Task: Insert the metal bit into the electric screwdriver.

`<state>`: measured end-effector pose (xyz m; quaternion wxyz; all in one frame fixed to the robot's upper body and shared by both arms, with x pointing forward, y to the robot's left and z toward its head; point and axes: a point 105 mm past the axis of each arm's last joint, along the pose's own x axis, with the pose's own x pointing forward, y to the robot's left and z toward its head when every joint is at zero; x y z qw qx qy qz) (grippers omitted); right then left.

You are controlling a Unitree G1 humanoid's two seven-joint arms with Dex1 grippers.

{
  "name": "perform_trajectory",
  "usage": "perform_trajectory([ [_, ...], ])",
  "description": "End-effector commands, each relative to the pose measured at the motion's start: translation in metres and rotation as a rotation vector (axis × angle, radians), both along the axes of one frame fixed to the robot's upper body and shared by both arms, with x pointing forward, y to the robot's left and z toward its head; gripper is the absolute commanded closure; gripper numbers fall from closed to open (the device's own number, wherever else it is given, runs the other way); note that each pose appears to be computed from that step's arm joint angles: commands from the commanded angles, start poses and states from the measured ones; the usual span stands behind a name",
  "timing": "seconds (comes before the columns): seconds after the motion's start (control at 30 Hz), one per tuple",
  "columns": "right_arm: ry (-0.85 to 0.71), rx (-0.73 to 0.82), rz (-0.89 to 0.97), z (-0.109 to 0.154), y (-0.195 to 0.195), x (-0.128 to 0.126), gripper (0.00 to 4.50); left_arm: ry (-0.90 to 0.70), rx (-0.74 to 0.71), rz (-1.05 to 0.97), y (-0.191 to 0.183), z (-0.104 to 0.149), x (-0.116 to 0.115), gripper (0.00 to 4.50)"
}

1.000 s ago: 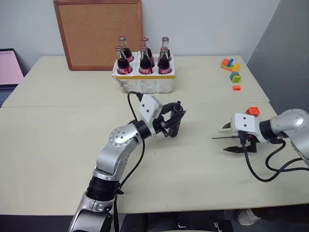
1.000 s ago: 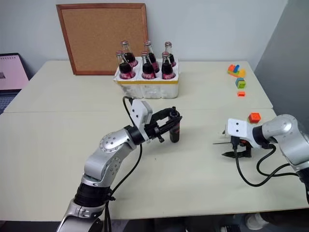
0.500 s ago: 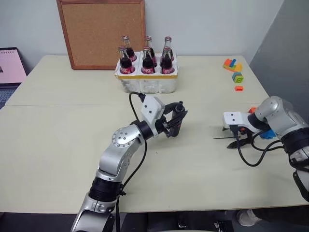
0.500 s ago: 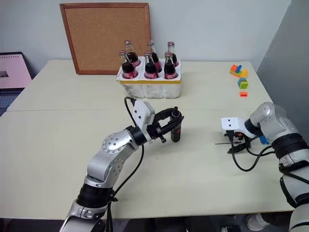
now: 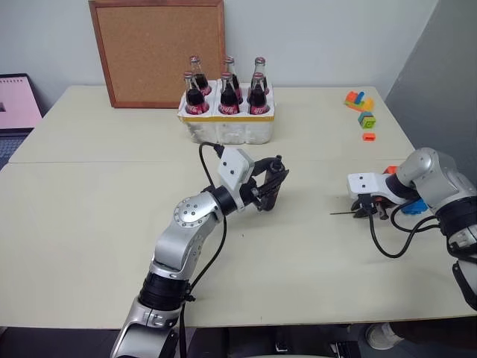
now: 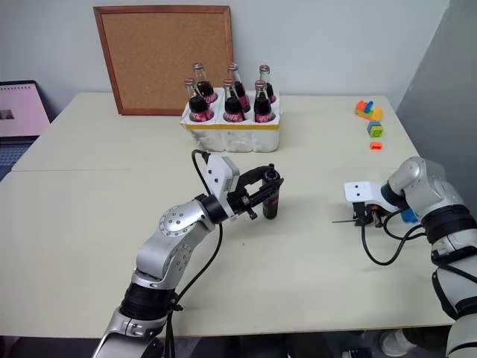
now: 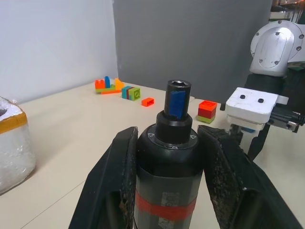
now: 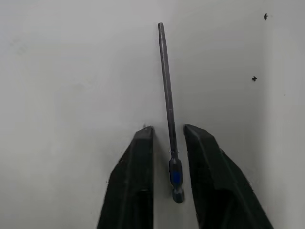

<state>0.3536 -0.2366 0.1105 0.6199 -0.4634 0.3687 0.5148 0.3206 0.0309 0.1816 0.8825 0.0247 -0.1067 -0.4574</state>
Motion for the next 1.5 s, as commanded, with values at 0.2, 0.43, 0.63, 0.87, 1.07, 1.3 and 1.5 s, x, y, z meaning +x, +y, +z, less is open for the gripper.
perform_trajectory([
  [0.2, -0.003, 0.073, -0.073, 0.001, -0.001, -0.002, 4.50, -0.086, -0.004, -0.027, -0.005, 0.019, -0.004, 2.89],
  [0.43, -0.141, 0.376, -0.134, 0.040, 0.022, -0.001, 4.50, -0.101, 0.011, -0.001, -0.001, 0.026, -0.001, 2.89],
  [0.63, -0.364, 0.763, -0.190, 0.094, 0.055, -0.003, 4.50, 0.006, -0.111, -0.014, 0.007, 0.037, 0.001, 2.89],
  [0.87, -0.510, 1.255, -0.264, 0.150, 0.106, -0.027, 4.50, -0.063, -0.062, 0.027, 0.005, 0.038, 0.001, 2.89],
  [1.07, -0.512, 1.499, -0.307, 0.183, 0.133, -0.044, 4.50, -0.040, -0.017, 0.040, 0.000, 0.018, -0.006, 2.89],
  [1.3, -0.461, 1.509, -0.263, 0.180, 0.157, -0.057, 4.50, -0.023, -0.016, 0.033, -0.003, 0.011, -0.014, 2.89],
  [1.5, -0.414, 1.500, -0.213, 0.174, 0.164, -0.062, 4.50, -0.031, -0.008, -0.055, -0.002, 0.017, -0.018, 2.89],
])
